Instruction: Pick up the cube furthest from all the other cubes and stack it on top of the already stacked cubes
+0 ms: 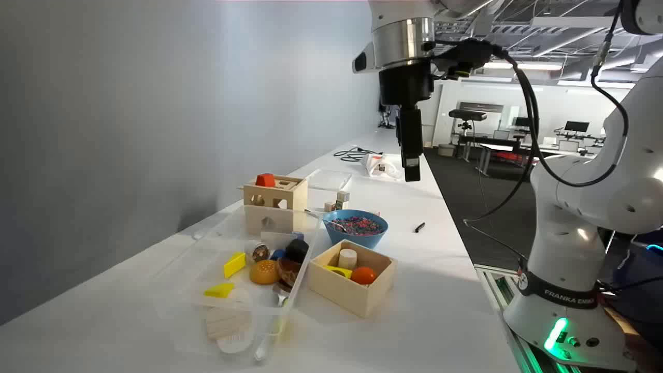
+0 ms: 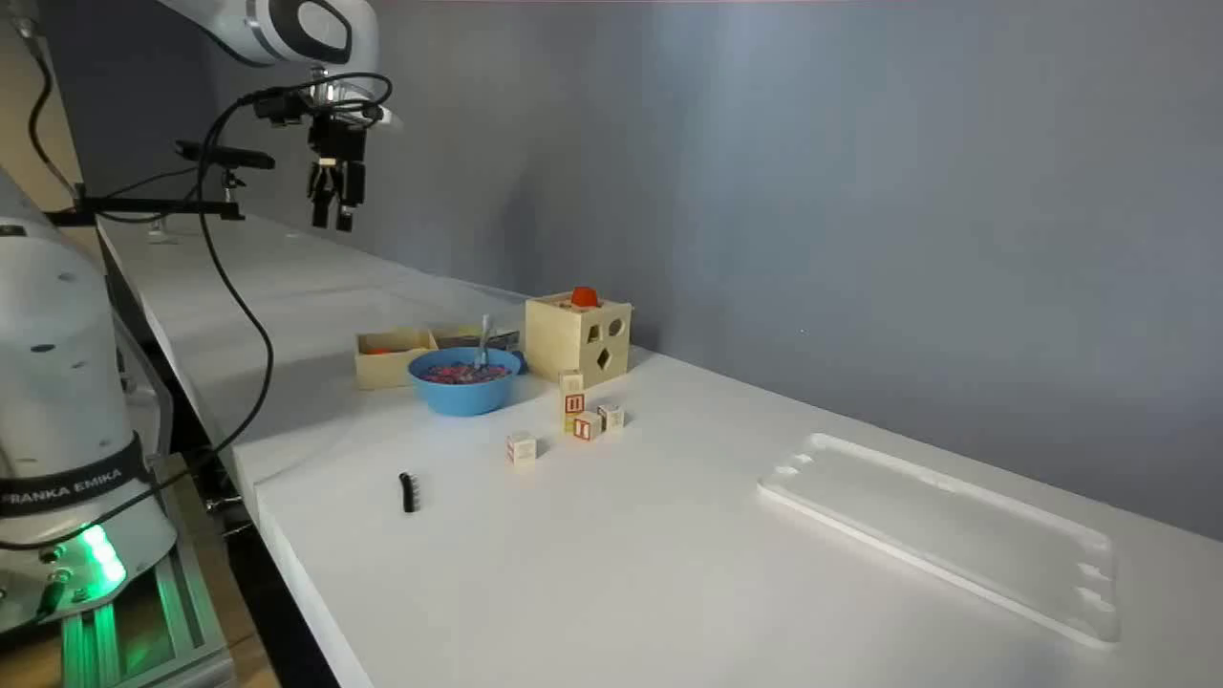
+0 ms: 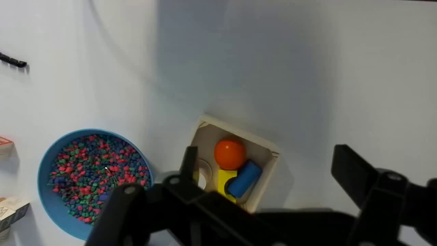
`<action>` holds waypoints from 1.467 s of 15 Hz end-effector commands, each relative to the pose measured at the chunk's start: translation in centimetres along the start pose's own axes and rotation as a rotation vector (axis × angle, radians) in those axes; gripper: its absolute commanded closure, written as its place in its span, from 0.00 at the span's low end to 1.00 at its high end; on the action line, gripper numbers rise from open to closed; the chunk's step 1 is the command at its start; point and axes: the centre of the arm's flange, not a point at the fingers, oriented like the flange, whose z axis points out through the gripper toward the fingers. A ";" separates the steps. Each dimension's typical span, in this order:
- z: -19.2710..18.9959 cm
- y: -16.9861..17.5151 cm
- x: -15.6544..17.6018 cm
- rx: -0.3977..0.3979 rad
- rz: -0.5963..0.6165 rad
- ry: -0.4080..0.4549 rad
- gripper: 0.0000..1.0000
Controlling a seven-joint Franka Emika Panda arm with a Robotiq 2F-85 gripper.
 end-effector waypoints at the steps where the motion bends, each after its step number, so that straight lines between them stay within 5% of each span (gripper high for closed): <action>1: 0.0 0.0 0.0 0.000 0.000 0.000 0.00; 16: 0.0 0.1 0.1 0.019 -0.003 -0.001 0.00; 22: 2.0 7.4 0.4 0.070 0.175 -0.003 0.00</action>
